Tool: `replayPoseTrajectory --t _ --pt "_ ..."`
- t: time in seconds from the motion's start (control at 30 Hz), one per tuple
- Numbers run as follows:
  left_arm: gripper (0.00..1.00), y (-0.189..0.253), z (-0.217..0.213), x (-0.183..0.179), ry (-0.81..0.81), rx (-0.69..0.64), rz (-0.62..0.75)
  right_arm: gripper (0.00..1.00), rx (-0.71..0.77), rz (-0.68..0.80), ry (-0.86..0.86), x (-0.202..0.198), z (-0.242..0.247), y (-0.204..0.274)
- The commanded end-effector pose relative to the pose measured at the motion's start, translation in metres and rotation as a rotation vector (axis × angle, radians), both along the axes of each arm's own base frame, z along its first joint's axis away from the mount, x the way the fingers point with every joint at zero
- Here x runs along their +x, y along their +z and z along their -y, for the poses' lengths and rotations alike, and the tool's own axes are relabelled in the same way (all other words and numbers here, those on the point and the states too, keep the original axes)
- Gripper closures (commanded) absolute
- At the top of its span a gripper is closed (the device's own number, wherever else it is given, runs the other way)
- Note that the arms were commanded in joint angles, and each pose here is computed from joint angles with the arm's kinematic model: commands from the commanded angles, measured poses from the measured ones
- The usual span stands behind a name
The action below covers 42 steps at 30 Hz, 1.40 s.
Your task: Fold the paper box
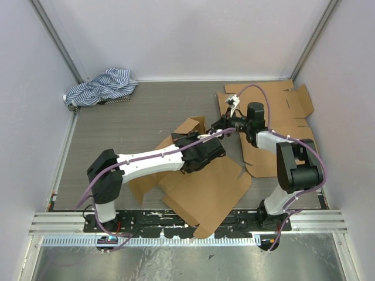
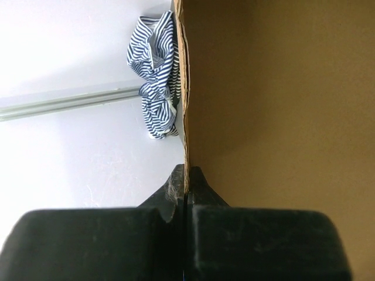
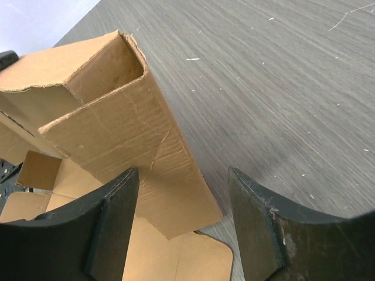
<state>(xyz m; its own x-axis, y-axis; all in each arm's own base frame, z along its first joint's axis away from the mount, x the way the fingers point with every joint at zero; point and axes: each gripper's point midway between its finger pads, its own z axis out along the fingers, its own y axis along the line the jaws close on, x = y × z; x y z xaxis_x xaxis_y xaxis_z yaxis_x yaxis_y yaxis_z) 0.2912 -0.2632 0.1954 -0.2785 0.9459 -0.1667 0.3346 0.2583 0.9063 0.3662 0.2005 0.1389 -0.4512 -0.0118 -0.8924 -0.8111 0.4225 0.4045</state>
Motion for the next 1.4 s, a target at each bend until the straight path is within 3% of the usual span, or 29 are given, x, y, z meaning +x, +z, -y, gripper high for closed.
replayPoseTrajectory --t 0.0,0.63,0.97,1.37 --pt "1.00 0.005 0.004 -0.005 0.000 0.059 0.016 0.33 -0.022 0.064 0.072 -0.005 -0.011 0.008" --pt "1.00 0.005 0.008 -0.020 -0.022 0.094 0.026 0.23 -0.122 0.126 0.138 -0.023 0.000 0.021" --pt "1.00 0.003 0.012 -0.028 -0.037 0.082 0.035 0.23 -0.092 0.099 0.197 -0.027 -0.005 0.014" --pt "1.00 0.000 0.023 -0.037 -0.048 0.108 0.050 0.23 -0.154 0.138 0.160 -0.027 -0.014 0.003"
